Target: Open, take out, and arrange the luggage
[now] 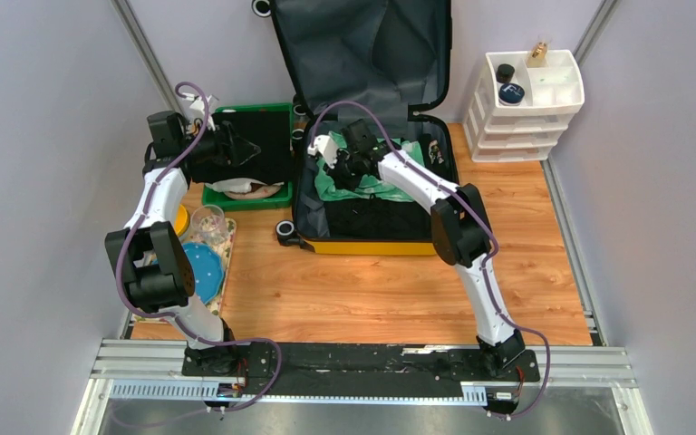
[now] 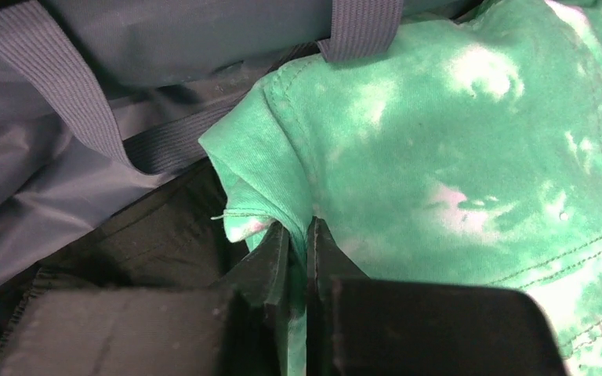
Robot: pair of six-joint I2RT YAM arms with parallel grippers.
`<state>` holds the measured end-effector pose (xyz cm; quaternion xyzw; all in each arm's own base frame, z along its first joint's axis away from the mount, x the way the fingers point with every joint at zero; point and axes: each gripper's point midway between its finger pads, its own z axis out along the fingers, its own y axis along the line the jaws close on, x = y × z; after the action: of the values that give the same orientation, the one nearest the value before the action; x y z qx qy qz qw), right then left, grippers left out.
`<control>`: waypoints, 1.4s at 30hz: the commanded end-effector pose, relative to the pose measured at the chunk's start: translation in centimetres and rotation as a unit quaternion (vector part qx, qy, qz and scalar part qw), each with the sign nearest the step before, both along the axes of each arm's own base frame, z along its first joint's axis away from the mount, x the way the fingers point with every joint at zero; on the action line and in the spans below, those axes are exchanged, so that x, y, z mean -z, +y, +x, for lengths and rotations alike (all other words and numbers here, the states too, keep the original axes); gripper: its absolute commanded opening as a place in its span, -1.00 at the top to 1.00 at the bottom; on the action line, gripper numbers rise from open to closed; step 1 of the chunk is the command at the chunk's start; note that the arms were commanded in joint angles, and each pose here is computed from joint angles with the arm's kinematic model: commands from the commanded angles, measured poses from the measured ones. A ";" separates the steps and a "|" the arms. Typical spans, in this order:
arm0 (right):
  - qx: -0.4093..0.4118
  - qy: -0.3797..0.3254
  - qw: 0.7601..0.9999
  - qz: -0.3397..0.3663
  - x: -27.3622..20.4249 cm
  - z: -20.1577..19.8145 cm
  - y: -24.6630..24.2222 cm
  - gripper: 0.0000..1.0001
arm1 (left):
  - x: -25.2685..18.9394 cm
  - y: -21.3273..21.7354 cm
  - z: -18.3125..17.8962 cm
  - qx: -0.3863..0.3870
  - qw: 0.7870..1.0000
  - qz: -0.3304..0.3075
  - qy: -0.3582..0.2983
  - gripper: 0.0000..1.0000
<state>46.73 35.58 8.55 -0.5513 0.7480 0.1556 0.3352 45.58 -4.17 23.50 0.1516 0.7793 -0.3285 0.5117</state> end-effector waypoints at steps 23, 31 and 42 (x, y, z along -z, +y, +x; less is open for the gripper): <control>0.071 -0.019 0.960 0.269 -15.6 4.2 -4.8 1.00 | 2.4 -16.7 1.3 0.280 0.837 0.199 -0.426 -0.72; 0.023 -0.018 0.959 0.283 -16.7 2.0 -4.3 1.00 | 3.1 -20.0 4.1 0.255 0.827 0.209 -0.456 -0.73; -0.019 -0.008 0.956 0.292 -18.0 -0.1 -3.6 1.00 | 2.6 -24.0 4.2 0.295 0.815 0.167 -0.470 -0.15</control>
<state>48.72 31.39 19.34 -0.4123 0.7205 0.3464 0.4369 49.65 -26.44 17.87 0.5822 0.4599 -0.2090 0.6371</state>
